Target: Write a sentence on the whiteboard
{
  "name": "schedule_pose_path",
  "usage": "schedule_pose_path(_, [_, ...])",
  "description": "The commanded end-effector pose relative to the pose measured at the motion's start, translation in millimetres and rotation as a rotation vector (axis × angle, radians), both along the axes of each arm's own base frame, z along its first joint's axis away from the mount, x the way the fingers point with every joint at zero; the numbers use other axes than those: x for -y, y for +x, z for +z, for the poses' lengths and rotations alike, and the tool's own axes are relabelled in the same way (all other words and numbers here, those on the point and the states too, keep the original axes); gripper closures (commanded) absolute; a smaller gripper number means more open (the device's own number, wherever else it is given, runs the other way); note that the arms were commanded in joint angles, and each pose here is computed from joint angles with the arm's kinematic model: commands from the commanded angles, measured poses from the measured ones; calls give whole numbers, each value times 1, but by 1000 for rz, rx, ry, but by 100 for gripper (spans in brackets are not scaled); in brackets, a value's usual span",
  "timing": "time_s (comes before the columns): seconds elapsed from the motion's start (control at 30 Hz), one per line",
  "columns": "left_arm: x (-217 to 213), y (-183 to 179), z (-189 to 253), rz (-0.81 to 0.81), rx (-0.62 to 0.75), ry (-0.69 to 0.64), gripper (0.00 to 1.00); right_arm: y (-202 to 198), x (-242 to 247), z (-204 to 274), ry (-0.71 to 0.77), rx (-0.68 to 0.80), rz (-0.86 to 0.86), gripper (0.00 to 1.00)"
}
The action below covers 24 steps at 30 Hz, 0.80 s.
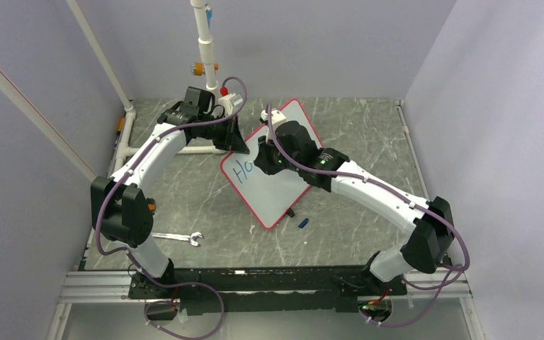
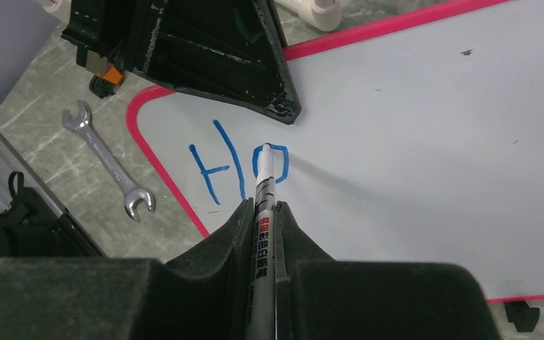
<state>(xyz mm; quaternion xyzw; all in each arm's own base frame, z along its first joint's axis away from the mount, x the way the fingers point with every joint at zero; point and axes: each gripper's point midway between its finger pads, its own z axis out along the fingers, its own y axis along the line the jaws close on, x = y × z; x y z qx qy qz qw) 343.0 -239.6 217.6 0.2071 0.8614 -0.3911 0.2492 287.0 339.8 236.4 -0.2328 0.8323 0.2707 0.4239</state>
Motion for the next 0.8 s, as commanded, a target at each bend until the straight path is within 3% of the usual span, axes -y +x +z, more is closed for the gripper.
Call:
schedule_pose_path(0.0, [-6, 10, 6, 7, 124, 64, 100, -5, -8, 24, 87, 60, 44, 100])
schedule_pose_path(0.43, [-8, 10, 8, 14, 135, 71, 100, -7, 24, 56, 137, 212, -29, 100])
schedule_pose_path(0.77, [-7, 10, 9, 12, 138, 69, 100, 7, 22, 36, 81, 154, -90, 100])
